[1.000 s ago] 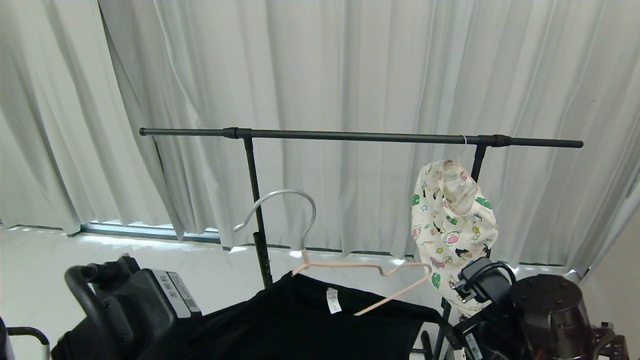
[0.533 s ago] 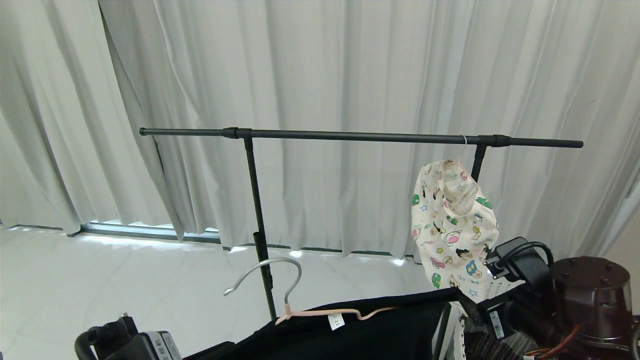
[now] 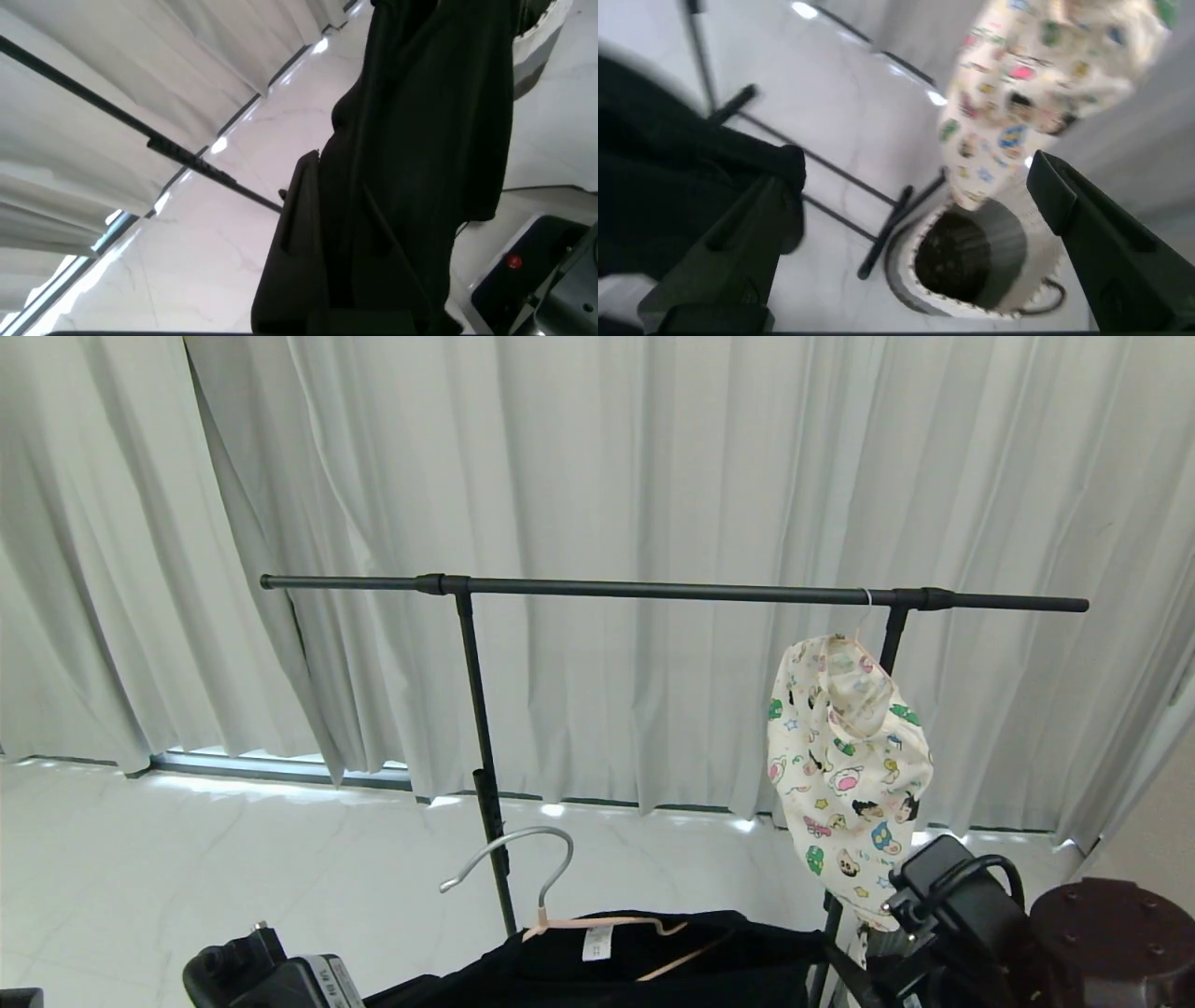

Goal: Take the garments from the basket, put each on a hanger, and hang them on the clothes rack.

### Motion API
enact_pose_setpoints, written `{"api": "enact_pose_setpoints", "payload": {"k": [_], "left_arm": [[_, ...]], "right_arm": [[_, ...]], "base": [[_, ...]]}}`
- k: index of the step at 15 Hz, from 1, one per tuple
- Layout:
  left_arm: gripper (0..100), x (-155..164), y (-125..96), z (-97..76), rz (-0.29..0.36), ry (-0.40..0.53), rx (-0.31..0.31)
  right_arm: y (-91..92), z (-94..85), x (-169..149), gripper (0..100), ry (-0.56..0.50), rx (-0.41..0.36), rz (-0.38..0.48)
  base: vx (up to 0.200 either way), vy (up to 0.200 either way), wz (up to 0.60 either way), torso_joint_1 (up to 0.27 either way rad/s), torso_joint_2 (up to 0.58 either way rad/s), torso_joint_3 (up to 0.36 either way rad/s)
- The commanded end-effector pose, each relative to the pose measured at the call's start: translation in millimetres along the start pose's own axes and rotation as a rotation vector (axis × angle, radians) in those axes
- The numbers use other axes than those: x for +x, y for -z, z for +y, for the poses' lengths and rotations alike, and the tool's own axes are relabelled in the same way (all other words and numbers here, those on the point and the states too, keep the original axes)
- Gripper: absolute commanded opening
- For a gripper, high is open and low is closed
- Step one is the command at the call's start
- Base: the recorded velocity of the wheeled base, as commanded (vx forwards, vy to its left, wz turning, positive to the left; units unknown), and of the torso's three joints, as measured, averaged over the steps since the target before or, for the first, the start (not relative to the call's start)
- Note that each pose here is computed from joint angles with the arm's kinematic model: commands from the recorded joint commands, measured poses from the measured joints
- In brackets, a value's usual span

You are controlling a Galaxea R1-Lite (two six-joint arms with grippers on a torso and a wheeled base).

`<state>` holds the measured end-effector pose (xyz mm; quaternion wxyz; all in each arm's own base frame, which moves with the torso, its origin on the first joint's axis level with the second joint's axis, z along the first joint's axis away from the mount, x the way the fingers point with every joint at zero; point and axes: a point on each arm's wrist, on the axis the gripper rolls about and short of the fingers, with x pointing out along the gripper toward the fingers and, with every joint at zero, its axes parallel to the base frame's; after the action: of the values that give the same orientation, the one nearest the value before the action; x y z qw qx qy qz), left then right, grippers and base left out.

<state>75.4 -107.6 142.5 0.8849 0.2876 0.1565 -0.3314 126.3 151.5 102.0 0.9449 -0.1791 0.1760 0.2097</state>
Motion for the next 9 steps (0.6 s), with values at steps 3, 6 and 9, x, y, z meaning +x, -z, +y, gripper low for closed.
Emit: {"api": "enact_pose_setpoints", "payload": {"k": [3, 6, 9], "left_arm": [[0, 4, -5, -0.1, 0.005, 0.0, -0.001], [0, 4, -4, -0.4, 0.007, 0.001, -0.003], [0, 4, -4, -0.3, 0.006, 0.001, -0.004]], "right_arm": [[-2.4, 30.8, -18, 100, -0.161, -0.059, -0.068], [-3.8, 48.4, -31, 100, -0.257, -0.093, -0.11], [-3.1, 57.4, -39, 100, -0.31, -0.12, -0.127]], "base": [[0.0, 0.0, 0.0, 0.0, 0.0, 0.0], [0.0, 0.0, 0.0, 0.0, 0.0, 0.0], [0.0, 0.0, 0.0, 0.0, 0.0, 0.0]]}}
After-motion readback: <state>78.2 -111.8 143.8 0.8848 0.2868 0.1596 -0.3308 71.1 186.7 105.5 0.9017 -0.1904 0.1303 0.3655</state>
